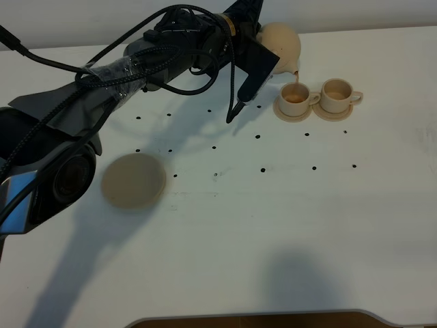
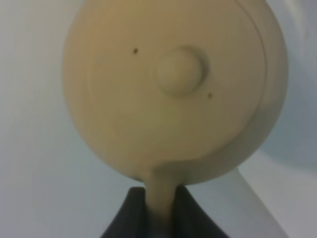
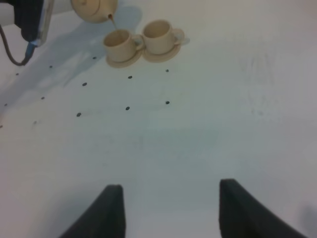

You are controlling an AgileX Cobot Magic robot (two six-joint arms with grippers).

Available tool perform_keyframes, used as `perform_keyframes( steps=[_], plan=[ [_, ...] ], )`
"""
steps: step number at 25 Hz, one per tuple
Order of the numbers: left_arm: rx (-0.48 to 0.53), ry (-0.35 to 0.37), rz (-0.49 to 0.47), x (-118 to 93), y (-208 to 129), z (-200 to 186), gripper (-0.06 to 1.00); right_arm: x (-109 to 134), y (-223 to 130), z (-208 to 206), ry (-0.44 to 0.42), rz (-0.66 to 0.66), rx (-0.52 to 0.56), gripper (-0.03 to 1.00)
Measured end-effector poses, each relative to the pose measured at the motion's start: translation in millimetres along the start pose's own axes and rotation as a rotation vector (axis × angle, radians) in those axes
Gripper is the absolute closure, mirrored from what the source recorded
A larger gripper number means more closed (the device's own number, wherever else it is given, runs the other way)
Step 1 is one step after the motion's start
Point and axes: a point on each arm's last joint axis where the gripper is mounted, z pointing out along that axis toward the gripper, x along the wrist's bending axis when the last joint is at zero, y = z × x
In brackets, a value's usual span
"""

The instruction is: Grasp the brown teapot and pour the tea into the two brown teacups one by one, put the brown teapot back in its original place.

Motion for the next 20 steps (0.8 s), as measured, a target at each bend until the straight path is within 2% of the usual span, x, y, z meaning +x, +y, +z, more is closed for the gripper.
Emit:
perform_keyframes(
  steps=[15, 20],
  plan=[
    [0.002, 0.010, 0.057, 1, 0, 0, 0.81, 0, 0, 0, 0.000, 0.000, 0.000, 0.52],
    [-0.001, 0.022, 0.083, -7, 6, 11, 0.81, 0, 0, 0, 0.000, 0.000, 0.000, 0.52]
  ],
)
